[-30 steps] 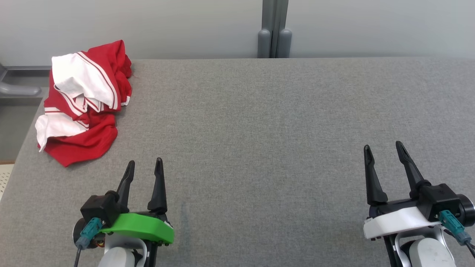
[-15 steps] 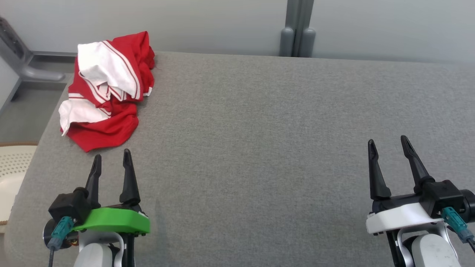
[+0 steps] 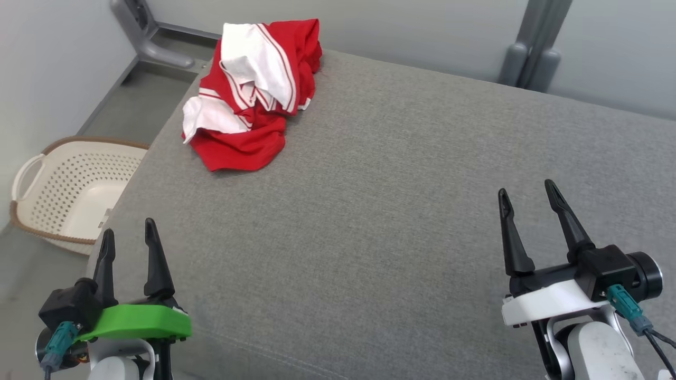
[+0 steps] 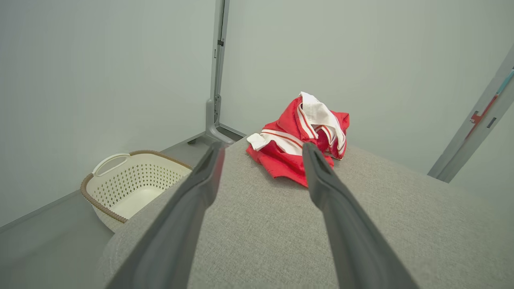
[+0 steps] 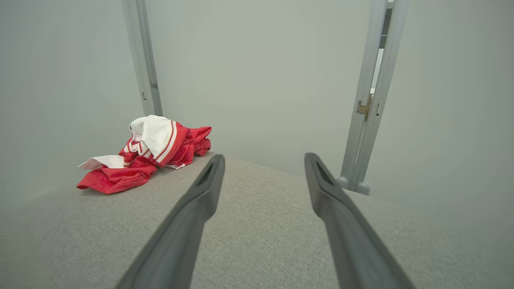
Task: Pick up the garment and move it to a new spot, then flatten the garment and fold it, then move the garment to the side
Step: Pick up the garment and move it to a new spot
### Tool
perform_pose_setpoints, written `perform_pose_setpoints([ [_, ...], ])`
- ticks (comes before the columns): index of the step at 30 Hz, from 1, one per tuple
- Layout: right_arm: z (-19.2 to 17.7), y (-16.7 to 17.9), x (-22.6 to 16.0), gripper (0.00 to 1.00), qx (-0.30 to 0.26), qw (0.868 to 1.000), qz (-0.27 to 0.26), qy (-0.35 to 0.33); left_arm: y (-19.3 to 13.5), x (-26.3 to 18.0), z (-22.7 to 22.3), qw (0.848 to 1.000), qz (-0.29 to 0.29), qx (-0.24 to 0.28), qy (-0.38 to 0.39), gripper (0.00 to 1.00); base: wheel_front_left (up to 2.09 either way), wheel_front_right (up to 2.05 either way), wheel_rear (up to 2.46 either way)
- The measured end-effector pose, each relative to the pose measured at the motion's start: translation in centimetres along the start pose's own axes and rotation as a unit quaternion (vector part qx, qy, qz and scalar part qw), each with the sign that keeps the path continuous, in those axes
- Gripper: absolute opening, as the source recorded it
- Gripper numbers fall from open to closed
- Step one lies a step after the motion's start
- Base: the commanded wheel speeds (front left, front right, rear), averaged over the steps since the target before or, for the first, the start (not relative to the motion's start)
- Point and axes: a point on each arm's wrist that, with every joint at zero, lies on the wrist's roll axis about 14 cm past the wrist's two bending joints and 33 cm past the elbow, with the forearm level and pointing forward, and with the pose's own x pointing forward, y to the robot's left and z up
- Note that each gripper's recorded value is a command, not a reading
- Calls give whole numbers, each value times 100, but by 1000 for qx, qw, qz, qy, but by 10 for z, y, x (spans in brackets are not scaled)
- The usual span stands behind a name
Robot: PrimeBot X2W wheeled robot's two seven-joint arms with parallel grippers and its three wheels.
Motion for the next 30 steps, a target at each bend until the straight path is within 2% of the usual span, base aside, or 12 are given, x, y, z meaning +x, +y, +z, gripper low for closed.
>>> perform_pose_setpoints([
  [6,-5,23,14,100,13,999,35,0,25,-11,10,999,34,4,-11,100,0,0,0],
  [9,-6,26,19,100,8,999,42,-3,23,2,21,999,21,25,-24,100,0,0,0],
  [18,8,8,40,100,-19,999,27,-41,2,103,117,987,-45,121,-95,100,0,0,0],
  [21,12,-8,46,100,-33,998,10,-54,-16,143,133,987,-59,120,-84,100,0,0,0],
  [25,0,-31,45,100,-49,998,-15,-44,-45,190,117,989,-82,125,-21,100,0,0,0],
  [30,-24,-65,36,100,-63,996,-54,-20,-74,236,51,983,-98,119,99,100,0,0,0],
])
